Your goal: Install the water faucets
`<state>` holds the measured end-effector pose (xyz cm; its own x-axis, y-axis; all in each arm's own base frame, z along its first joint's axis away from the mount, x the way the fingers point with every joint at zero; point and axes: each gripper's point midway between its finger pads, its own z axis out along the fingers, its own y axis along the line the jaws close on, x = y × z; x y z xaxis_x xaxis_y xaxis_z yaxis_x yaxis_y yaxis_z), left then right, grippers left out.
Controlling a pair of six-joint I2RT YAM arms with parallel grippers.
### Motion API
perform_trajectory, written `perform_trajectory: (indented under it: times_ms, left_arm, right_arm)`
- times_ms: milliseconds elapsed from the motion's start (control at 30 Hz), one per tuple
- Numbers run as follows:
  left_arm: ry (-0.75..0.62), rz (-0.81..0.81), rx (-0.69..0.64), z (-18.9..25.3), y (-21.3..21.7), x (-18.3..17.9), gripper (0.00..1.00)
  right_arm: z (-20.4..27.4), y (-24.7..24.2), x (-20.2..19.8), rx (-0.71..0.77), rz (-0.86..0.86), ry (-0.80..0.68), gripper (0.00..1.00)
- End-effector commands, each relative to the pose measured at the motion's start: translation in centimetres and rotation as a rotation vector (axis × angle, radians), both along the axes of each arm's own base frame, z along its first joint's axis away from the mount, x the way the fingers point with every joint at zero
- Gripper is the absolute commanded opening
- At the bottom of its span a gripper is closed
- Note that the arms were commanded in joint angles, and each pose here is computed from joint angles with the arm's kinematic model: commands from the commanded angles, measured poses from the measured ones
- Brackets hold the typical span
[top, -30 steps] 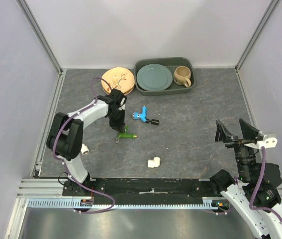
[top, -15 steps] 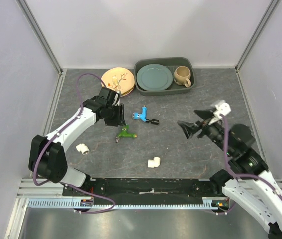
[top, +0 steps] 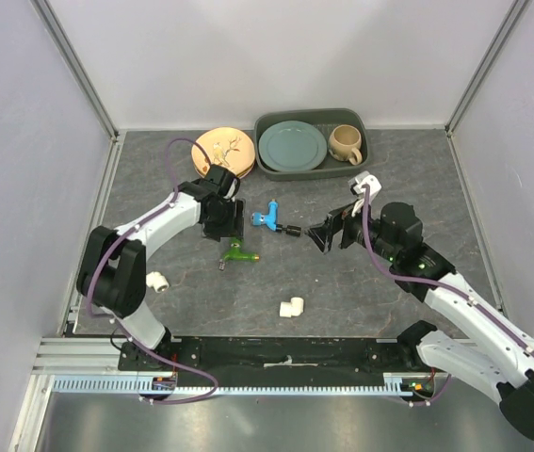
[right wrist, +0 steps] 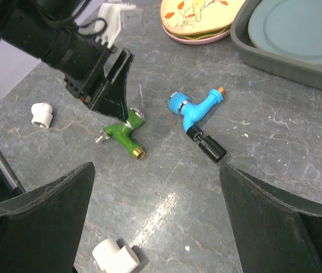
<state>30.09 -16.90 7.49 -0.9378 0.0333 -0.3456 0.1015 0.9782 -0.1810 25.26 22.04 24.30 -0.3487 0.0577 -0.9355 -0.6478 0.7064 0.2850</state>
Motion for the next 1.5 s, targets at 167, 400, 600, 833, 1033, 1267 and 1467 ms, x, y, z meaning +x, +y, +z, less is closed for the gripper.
perform_trajectory:
  times_ms: [167,400,600,833,1033,1267,1467]
  left_arm:
    - [0.011,-0.001,0.085,-2.5,-0.2,1.4,0.68]
    - [0.085,-0.011,0.088,-5.4,-0.9,0.9,0.66]
    - [0.104,-0.022,0.098,-6.3,-1.2,0.4,0.56]
    - [0.1,-0.058,0.006,-4.4,-3.3,-0.2,0.13]
    - [-0.069,-0.038,-0.043,1.3,-3.0,0.6,0.07]
    - [-0.226,0.014,-0.091,5.5,-2.2,0.9,0.07]
    - [-0.272,0.023,-0.144,6.9,-2.4,0.1,0.07]
  right_arm:
    - [1.7,0.8,3.3,0.118,-0.089,-0.091,0.98]
    - [-2.3,3.2,4.0,0.128,-0.018,0.023,0.98]
    - [-4.8,4.3,3.7,0.147,0.031,0.067,0.98]
    - [-6.0,4.9,3.0,0.182,0.075,0.084,0.98]
    - [-6.2,6.2,2.4,0.245,0.141,0.134,0.98]
    - [-7.4,9.0,0.9,0.322,0.294,0.245,0.98]
    - [-8.0,10.9,-0.3,0.37,0.376,0.287,0.98]
